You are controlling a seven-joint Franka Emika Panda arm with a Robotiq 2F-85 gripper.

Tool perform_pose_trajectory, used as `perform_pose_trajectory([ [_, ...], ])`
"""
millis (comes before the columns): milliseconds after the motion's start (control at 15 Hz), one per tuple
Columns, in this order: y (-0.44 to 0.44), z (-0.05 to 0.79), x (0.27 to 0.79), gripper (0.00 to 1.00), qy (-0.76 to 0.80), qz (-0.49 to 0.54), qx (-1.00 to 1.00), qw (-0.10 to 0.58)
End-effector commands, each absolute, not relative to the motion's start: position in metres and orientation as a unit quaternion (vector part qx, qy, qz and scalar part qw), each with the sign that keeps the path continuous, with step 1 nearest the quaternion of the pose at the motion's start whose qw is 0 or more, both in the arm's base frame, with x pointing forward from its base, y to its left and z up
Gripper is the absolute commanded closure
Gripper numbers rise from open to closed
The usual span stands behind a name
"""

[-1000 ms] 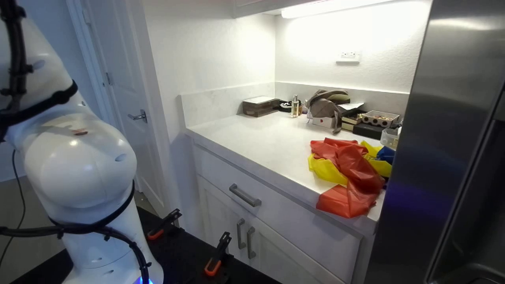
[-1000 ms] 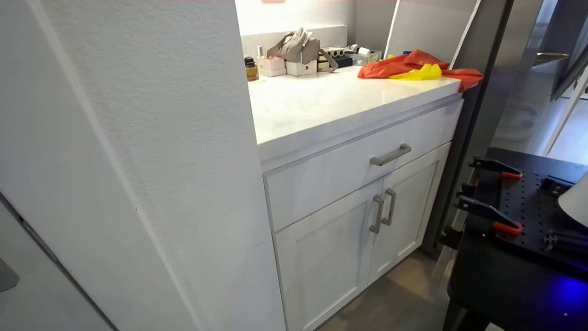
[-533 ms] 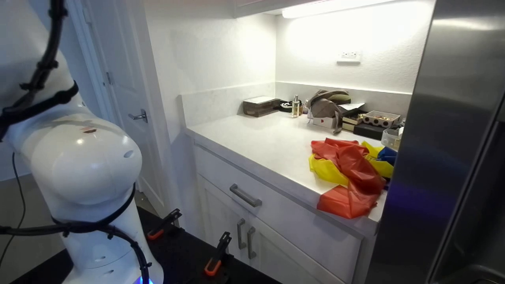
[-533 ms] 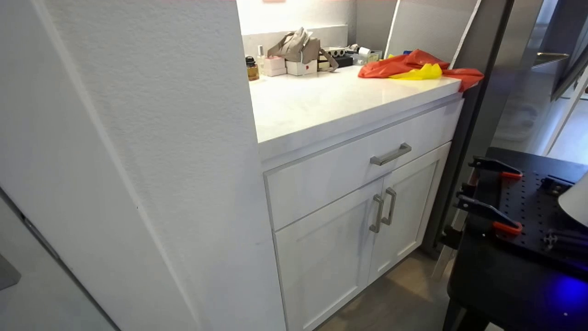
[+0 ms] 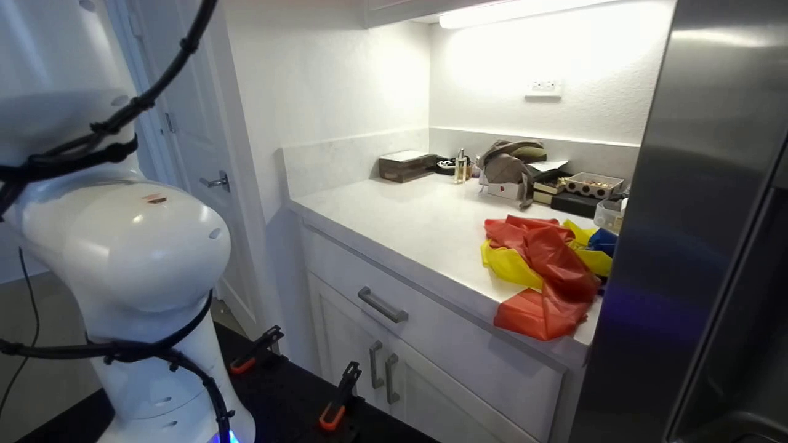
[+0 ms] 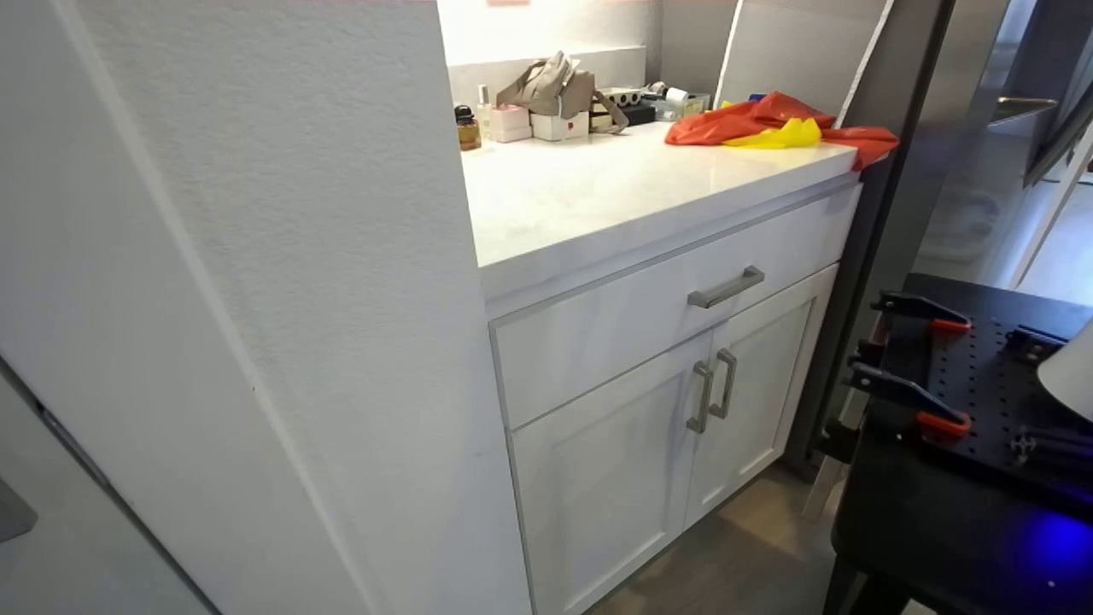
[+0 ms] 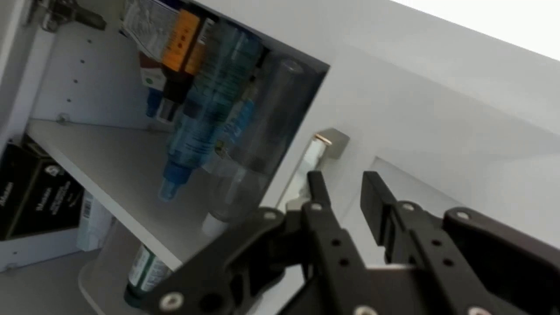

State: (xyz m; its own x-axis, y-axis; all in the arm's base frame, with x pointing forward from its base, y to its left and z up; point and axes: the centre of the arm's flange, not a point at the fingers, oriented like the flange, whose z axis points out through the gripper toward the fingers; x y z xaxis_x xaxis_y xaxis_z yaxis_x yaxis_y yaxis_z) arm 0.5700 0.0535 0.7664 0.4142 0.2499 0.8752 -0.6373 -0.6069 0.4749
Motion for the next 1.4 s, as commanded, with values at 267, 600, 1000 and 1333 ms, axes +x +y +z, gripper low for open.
perform_pose_trajectory([
  [267,0.065,0.8,0.521,1.0,-0.207,0.399,0.773,0.447],
  [600,0.044,0.815,0.492,1.0,-0.256,0.387,0.761,0.453],
  [1000,-0.002,0.832,0.465,1.0,-0.306,0.369,0.757,0.444],
  [1333,-0.033,0.847,0.432,1.0,-0.358,0.334,0.76,0.428],
])
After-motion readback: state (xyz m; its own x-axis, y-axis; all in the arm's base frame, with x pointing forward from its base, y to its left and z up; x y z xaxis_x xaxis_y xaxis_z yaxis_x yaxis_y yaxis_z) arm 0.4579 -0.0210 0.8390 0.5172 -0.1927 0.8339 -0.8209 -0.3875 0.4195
